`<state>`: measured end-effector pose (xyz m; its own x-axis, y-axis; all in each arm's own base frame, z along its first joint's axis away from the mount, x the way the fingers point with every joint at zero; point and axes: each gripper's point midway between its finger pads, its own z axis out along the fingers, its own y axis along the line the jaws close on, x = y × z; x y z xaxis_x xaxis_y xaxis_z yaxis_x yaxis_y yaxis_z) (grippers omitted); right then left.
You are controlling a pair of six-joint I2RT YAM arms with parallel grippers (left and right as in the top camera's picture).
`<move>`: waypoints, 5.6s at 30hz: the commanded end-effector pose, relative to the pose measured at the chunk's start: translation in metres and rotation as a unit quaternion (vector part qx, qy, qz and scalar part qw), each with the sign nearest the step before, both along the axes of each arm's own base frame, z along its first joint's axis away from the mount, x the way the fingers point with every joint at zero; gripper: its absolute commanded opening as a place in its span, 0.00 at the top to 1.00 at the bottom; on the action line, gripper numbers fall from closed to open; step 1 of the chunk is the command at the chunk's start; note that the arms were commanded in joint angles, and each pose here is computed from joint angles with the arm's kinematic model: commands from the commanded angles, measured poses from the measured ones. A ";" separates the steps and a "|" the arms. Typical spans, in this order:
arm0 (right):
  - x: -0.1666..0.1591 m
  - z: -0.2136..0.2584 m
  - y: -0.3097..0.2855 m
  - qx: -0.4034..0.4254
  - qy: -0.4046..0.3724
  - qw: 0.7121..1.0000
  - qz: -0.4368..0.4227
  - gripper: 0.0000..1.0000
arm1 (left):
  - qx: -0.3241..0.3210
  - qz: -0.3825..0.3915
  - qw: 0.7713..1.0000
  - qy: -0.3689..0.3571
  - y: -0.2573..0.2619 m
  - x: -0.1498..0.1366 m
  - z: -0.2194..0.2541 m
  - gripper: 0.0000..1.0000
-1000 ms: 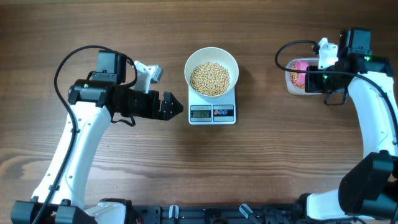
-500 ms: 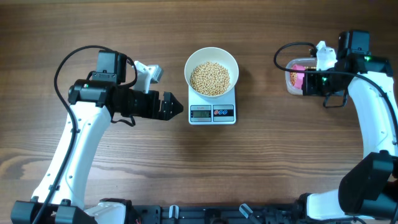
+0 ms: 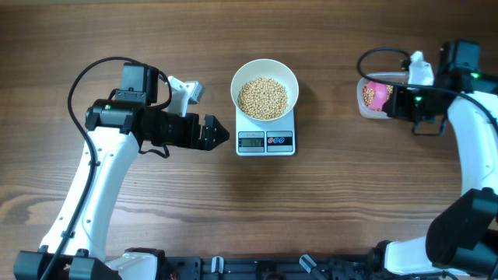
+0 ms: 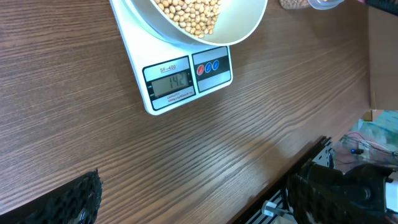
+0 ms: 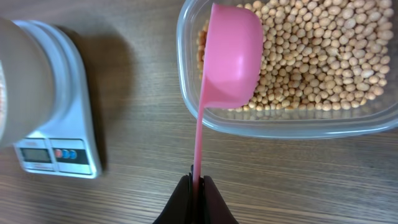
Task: Scoop item into bowl and weigh 150g on scale
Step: 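Drag the scoop through the soybeans and lift it filled, then carry the filled scoop left over the white bowl with the right gripper, then tip the scoop slowly to trickle soybeans into the white bowl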
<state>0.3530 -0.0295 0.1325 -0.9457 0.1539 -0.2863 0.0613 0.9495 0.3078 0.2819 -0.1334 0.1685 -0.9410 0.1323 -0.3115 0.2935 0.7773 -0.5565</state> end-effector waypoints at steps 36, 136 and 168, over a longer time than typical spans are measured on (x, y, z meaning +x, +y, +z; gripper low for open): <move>-0.022 0.070 -0.046 0.321 -0.139 0.934 -0.074 0.96 | -0.007 -0.008 1.000 -0.001 -0.001 -0.002 -0.001 0.00; 0.027 0.049 0.206 -0.012 -0.222 0.907 0.358 0.96 | -0.007 -0.008 1.000 -0.001 -0.001 -0.002 -0.001 0.00; 0.020 0.076 0.204 -0.006 -0.245 0.908 0.340 0.96 | -0.007 -0.008 1.000 -0.001 -0.001 -0.002 -0.001 0.00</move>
<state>0.3761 0.1743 0.1971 -0.5901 -0.4338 -0.6809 -0.6796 0.7222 0.1289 0.2819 -0.1334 0.1686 -0.9409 0.1323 -0.3119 0.2938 0.7770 -0.5567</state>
